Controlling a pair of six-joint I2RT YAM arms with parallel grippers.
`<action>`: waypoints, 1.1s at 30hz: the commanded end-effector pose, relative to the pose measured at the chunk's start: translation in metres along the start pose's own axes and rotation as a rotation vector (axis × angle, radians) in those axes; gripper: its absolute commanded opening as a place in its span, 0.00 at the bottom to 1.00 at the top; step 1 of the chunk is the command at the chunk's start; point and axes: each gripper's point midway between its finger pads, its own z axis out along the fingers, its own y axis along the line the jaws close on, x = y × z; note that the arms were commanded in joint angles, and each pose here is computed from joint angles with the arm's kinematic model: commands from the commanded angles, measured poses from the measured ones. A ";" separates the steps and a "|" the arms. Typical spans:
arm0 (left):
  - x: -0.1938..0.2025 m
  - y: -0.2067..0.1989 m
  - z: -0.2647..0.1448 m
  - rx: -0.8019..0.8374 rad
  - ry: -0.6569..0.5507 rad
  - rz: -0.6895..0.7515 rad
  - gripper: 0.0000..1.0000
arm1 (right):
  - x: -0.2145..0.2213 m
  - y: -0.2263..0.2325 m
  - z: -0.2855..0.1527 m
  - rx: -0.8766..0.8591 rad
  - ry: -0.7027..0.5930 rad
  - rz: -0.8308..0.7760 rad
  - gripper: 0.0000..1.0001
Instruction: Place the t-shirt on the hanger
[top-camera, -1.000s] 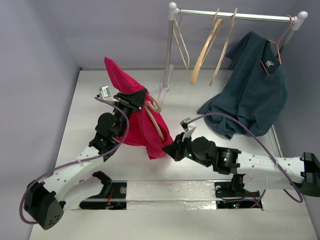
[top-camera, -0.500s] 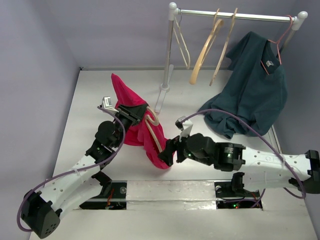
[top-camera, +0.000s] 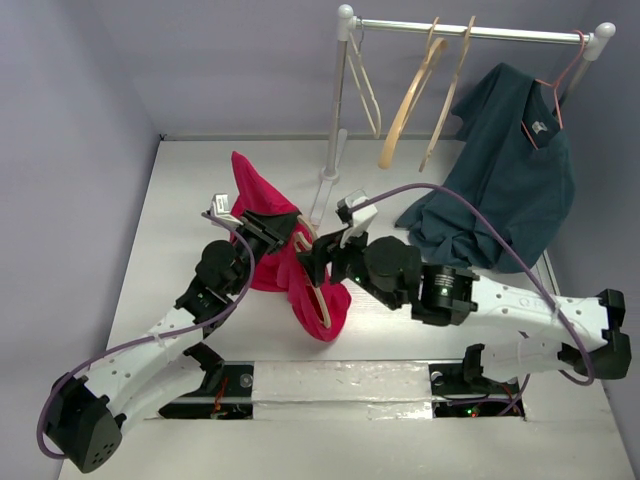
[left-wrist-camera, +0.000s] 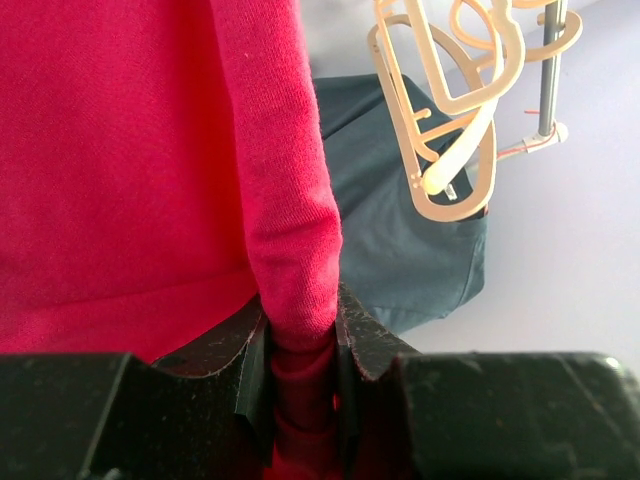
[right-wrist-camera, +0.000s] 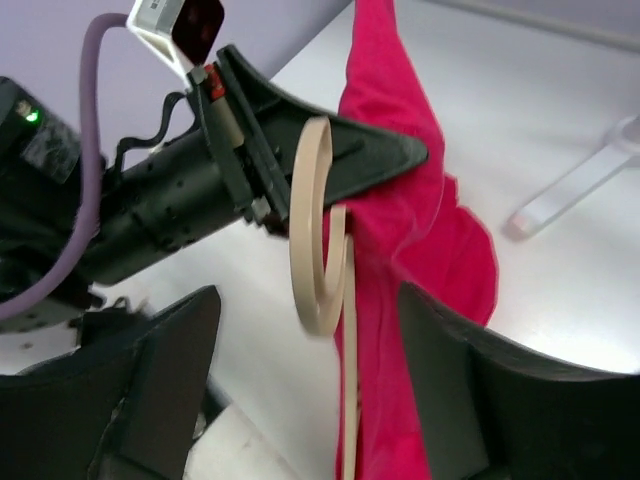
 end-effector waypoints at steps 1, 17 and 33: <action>-0.008 -0.023 -0.003 0.088 -0.019 -0.025 0.00 | -0.041 0.005 0.014 0.031 -0.138 -0.012 0.63; -0.024 -0.030 -0.006 0.034 -0.042 0.082 0.32 | -0.002 -0.035 0.037 0.162 -0.229 -0.061 0.00; -0.070 -0.015 -0.007 -0.192 -0.131 0.308 0.51 | 0.058 -0.064 0.054 0.231 -0.347 -0.027 0.00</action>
